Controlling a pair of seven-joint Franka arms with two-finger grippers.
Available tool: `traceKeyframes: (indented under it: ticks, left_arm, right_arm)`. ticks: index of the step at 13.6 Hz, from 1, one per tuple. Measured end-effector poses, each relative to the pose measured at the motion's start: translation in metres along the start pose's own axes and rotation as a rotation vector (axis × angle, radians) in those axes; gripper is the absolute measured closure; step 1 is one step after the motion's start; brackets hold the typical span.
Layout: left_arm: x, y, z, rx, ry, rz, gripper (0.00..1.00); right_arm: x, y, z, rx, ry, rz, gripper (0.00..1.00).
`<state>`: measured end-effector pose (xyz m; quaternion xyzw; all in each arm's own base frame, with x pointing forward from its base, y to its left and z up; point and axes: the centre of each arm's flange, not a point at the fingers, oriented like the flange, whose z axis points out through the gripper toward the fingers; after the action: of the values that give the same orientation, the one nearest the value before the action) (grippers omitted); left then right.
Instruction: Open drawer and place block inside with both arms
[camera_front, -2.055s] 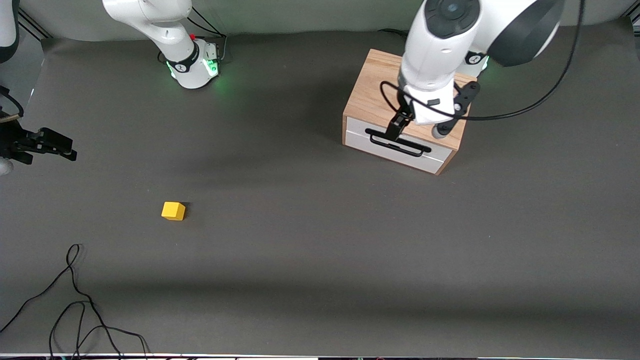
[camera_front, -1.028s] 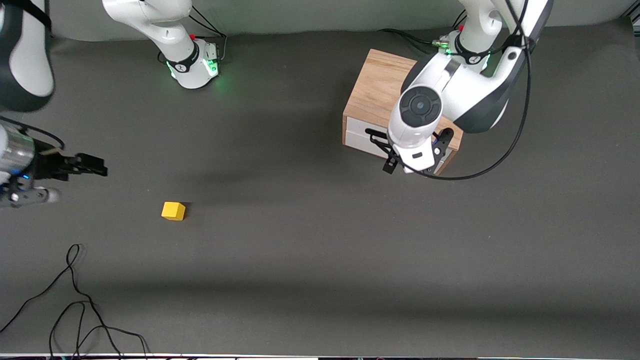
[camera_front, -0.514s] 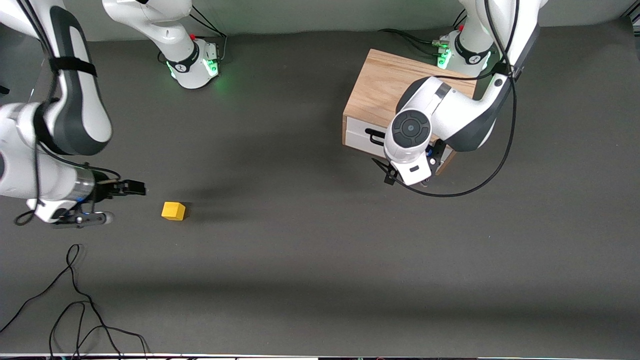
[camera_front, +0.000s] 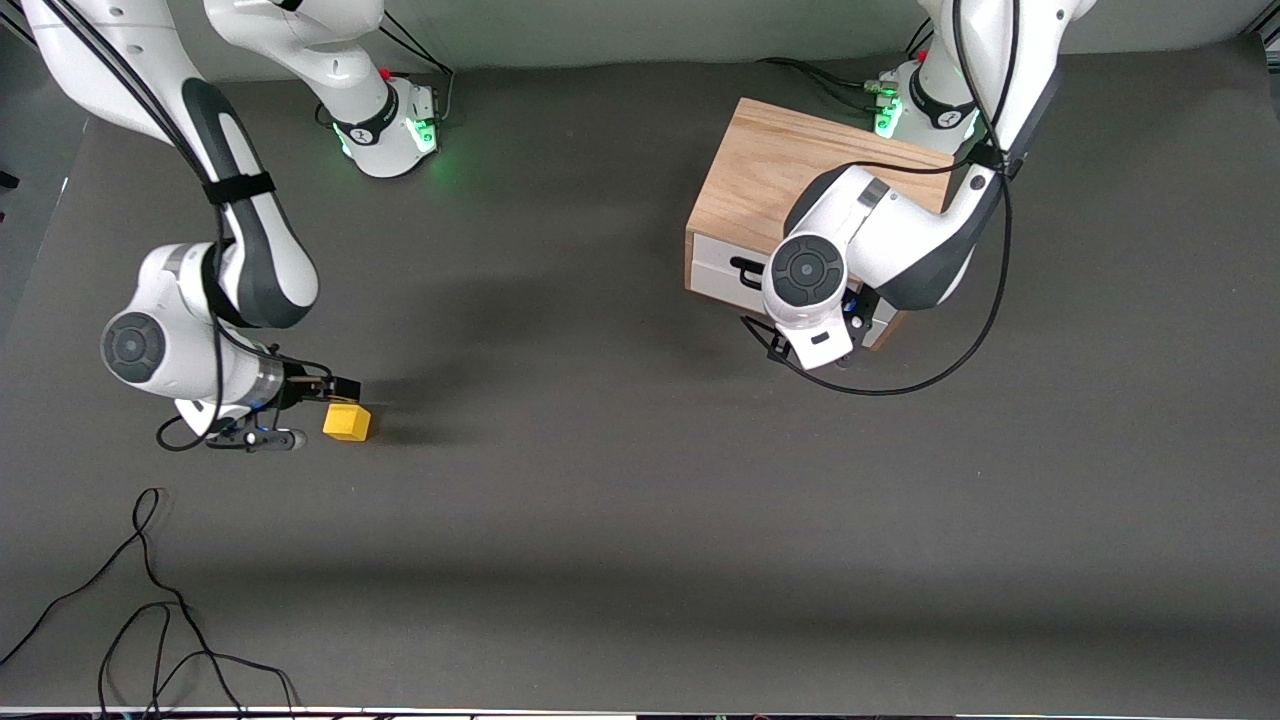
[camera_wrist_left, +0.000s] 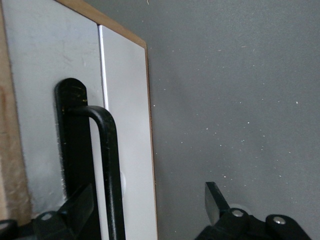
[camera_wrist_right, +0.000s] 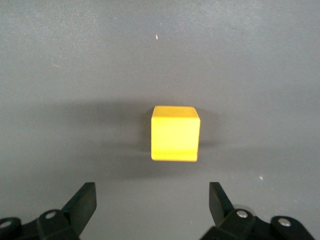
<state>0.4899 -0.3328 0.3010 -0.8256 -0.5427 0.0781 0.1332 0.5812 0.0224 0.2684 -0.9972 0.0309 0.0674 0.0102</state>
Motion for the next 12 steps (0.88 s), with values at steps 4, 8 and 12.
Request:
traceKeyframes:
  ticks: [4,8,12]
  left_arm:
    - [-0.003,0.007,0.006,-0.027,0.001,0.003,0.00]
    - [-0.003,0.011,0.011,-0.033,0.009,-0.017,0.00]
    - [-0.001,0.024,-0.008,-0.080,-0.008,-0.025,0.00]
  right_arm:
    - [0.000,-0.009,0.034,-0.017,0.016,-0.007,0.00]
    - [0.003,0.014,0.044,-0.047,0.020,0.012,0.00]
    - [0.007,0.017,0.059,-0.052,0.036,0.014,0.00]
